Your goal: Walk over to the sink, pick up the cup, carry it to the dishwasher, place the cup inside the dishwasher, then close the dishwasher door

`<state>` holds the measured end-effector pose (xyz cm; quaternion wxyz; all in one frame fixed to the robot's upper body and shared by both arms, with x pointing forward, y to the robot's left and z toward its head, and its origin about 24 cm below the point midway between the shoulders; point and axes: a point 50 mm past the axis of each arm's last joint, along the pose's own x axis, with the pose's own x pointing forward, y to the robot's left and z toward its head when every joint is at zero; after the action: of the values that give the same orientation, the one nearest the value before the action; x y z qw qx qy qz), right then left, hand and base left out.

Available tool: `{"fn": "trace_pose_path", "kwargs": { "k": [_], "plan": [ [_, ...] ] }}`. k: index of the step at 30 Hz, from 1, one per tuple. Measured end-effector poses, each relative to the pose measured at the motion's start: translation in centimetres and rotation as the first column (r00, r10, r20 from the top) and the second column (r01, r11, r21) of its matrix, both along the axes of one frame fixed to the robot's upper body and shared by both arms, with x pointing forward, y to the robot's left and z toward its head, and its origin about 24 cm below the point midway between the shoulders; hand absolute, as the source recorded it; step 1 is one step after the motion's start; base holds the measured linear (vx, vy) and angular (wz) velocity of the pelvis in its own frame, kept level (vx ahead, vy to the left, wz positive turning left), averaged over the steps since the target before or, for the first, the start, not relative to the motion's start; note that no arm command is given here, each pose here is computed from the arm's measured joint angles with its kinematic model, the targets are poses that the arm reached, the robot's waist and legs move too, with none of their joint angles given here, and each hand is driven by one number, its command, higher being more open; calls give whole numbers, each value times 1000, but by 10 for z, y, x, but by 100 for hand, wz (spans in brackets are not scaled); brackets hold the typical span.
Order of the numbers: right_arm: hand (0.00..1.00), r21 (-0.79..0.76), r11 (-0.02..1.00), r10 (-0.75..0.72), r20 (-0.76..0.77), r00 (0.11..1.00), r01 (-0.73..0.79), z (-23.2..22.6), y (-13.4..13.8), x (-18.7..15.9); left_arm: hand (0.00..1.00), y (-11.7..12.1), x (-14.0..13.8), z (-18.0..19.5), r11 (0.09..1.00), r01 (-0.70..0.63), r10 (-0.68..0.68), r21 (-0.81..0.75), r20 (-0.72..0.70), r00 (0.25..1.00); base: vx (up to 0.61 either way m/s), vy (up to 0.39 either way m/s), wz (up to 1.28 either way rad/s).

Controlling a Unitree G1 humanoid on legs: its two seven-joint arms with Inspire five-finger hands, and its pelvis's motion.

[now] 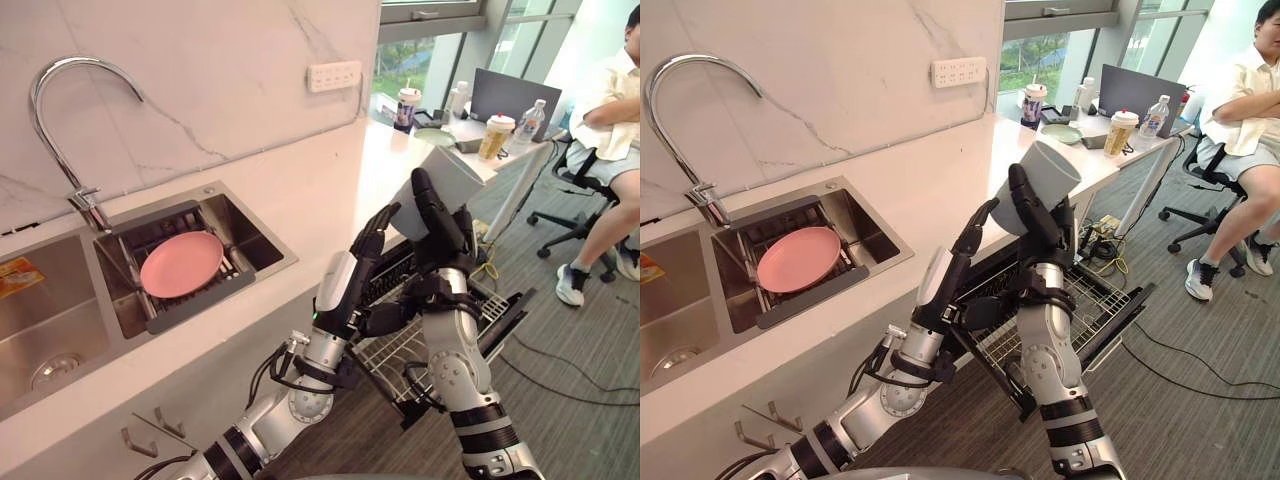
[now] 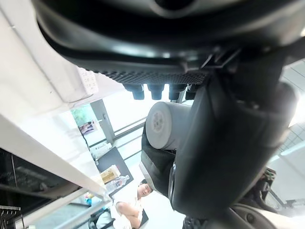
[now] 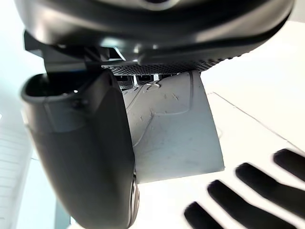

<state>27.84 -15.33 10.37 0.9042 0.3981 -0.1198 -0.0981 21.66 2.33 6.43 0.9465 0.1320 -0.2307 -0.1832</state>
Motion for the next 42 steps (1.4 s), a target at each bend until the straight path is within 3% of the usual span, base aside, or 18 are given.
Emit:
{"fn": "trace_pose_path", "kwargs": {
  "k": [3, 6, 10, 12, 15, 21, 26, 30, 33, 42],
  "plan": [
    [0, 1, 997, -71, -16, 997, 71, -3, -15, -3, 100, -5, -1, -3, 997, 68, -71, -38, -91, 993, 4, 1, 5],
    [0, -17, 976, -219, -65, 974, 218, -15, -50, -13, 100, -10, -9, -13, 983, 139, -164, -122, -224, 961, 14, -2, 13],
    [0, -90, 908, -418, -175, 891, 409, -39, -111, -29, 100, 2, -24, -50, 965, 112, -217, -237, -484, 848, 26, -15, 7],
    [0, -141, 862, -507, -249, 825, 487, -54, -145, -42, 100, 22, -33, -84, 971, 28, -177, -237, -636, 751, 17, -25, 9],
    [0, -198, 842, -539, -324, 778, 501, -70, -167, -53, 100, 52, -47, -123, 987, -45, -94, -156, -776, 623, 5, -15, 11],
    [0, -240, 910, -413, -442, 796, 339, -102, -162, -52, 100, 96, -85, -176, 996, -81, 76, 49, -927, 367, -8, -3, 9],
    [0, -309, 936, -310, -501, 808, 168, -118, -146, -47, 100, 123, -99, -195, 970, -125, 233, 206, -936, 263, -12, 9, 10],
    [0, -371, 927, -261, -534, 804, 55, -125, -137, -42, 100, 152, -103, -205, 917, -243, 360, 317, -918, 164, 9, 3, 6],
    [0, -422, 906, -269, -557, 786, 10, -128, -138, -41, 100, 178, -114, -211, 827, -414, 426, 380, -905, 21, 26, -10, 16],
    [0, -516, 855, -310, -592, 744, -55, -124, -143, -18, 100, 196, -115, -212, 757, -498, 443, 423, -893, -85, -3, -4, 22]
  ]
}}
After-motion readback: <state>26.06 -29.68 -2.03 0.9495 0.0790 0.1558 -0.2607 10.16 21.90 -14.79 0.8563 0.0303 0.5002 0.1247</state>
